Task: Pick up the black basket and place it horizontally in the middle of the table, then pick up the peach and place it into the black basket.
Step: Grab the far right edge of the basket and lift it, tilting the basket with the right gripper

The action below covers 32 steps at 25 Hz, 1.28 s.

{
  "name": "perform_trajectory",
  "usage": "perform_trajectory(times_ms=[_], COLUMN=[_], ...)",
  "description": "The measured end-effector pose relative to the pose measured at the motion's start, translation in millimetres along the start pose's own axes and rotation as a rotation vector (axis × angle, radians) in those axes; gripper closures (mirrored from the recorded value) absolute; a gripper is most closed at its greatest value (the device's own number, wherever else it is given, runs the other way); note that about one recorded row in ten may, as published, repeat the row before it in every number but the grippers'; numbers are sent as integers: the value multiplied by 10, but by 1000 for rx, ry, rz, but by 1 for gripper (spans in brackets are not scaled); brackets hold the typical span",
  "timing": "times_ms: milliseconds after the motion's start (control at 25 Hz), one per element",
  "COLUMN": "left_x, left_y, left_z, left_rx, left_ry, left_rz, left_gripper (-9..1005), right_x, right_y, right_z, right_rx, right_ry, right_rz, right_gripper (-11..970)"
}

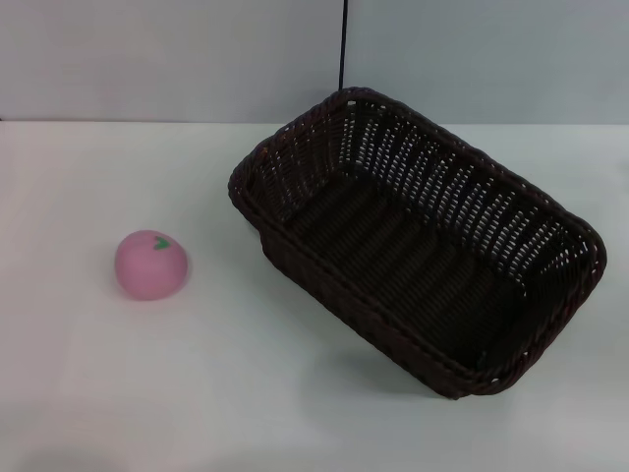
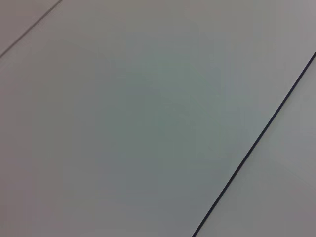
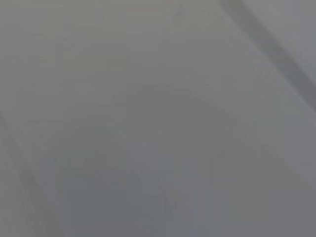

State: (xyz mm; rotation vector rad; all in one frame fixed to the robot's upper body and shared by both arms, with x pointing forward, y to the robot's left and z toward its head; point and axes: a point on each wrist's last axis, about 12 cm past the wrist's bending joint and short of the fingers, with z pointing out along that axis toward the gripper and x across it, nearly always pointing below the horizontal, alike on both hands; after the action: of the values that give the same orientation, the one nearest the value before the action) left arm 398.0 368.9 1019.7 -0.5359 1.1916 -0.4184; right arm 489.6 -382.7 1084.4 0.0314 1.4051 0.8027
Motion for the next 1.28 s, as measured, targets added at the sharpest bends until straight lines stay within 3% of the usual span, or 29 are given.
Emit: perform_trajectory(times_ms=[160,200,240,280,600,840,1000,1280], left_x=[13,14,15,14,31,43,45,72], left_y=[-4,-6,-8,-8,-18,-17,-19,-42], left_z=[18,27,37,42,68,67,68,87], left_rx=[-1,1,4,5,7,3,6,12], left_ry=[4,4,4,4,10,16,18,24], left_rz=[-4,-5,-5,-5,-8,-9,-9,-20], left_gripper=[391,391,391,392,392,391,391,395], right_x=[-294,-497,-497,-681,-1216,-1308,-1355,-1232], right_y=[-8,29,29,75,239,304,412,535], right_z=[154,244,244,310,621,902,1193,1474], right_rx=[-106,-172,-172,-209,-155,-110,-44,1], right_ry=[223,363,363,456,678,832,1063,1300], right_rz=[38,36,36,21,-67,-58,-80,-178], right_gripper=[185,184,182,181,172,165,160,160])
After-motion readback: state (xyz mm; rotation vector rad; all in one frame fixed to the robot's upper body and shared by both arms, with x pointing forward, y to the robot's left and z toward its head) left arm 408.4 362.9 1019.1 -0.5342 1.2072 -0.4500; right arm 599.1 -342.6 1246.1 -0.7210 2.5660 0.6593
